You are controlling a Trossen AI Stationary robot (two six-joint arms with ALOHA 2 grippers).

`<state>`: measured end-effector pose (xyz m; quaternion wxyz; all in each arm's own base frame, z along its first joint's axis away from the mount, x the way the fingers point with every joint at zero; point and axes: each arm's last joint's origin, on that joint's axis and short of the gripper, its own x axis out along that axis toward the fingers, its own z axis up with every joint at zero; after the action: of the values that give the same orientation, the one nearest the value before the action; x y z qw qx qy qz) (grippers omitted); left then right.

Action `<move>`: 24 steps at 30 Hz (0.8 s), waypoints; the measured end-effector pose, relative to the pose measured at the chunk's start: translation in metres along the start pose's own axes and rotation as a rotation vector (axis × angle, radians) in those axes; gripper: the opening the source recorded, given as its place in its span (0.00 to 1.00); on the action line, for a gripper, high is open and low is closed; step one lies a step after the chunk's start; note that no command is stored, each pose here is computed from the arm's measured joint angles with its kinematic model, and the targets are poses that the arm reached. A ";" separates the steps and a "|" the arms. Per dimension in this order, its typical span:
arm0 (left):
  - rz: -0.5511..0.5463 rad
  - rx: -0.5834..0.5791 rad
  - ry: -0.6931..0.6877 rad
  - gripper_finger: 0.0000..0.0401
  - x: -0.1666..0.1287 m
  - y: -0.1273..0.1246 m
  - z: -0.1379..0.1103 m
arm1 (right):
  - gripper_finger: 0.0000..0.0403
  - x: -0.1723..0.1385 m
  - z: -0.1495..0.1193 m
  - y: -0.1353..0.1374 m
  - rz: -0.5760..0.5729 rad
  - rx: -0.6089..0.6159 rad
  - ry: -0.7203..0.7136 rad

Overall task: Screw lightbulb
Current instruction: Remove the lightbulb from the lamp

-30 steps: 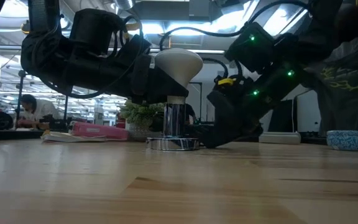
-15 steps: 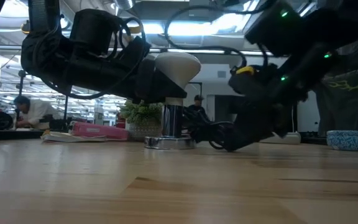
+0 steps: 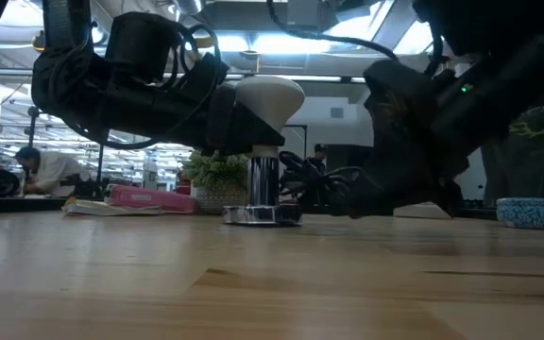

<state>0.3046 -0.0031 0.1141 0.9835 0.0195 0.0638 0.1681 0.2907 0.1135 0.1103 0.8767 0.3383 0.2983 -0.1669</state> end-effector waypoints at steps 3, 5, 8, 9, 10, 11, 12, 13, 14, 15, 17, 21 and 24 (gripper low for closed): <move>0.003 -0.004 -0.010 0.39 0.000 0.000 0.001 | 0.14 0.000 0.002 0.004 0.033 0.016 -0.021; 0.004 -0.009 -0.020 0.39 0.000 0.000 0.002 | 0.14 0.000 0.003 0.005 0.048 0.023 -0.030; 0.005 -0.010 -0.024 0.39 0.000 0.000 0.003 | 0.14 0.000 0.004 0.006 0.055 0.025 -0.038; 0.007 -0.010 -0.024 0.39 0.000 0.000 0.003 | 0.14 0.000 0.004 0.006 0.050 0.025 -0.047; 0.008 -0.009 -0.022 0.39 0.001 0.000 0.002 | 0.14 0.000 0.005 0.006 0.041 0.025 -0.059; 0.010 -0.009 -0.022 0.39 0.001 0.000 0.002 | 0.14 0.000 0.005 0.005 0.032 0.024 -0.069; 0.011 -0.010 -0.022 0.39 0.001 0.000 0.002 | 0.14 0.000 0.005 0.005 0.024 0.023 -0.076; 0.012 -0.012 -0.022 0.39 0.001 0.001 0.002 | 0.14 0.000 0.005 0.005 0.021 0.021 -0.077; 0.012 -0.013 -0.022 0.39 0.001 0.001 0.002 | 0.14 0.000 0.005 0.004 0.020 0.021 -0.076; 0.012 -0.013 -0.022 0.39 0.001 0.001 0.002 | 0.14 0.000 0.005 0.004 0.020 0.017 -0.075; 0.010 -0.010 -0.022 0.39 0.001 0.000 0.002 | 0.14 0.000 0.005 0.005 0.023 0.006 -0.064; 0.008 -0.010 -0.023 0.39 0.001 0.000 0.003 | 0.17 0.000 0.005 0.005 0.032 -0.009 -0.053; 0.009 -0.009 -0.021 0.39 0.001 0.000 0.002 | 0.25 0.000 0.005 0.005 0.035 -0.009 -0.052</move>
<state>0.3055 -0.0025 0.1164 0.9834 0.0172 0.0527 0.1725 0.2951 0.1141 0.1161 0.8885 0.3350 0.2705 -0.1588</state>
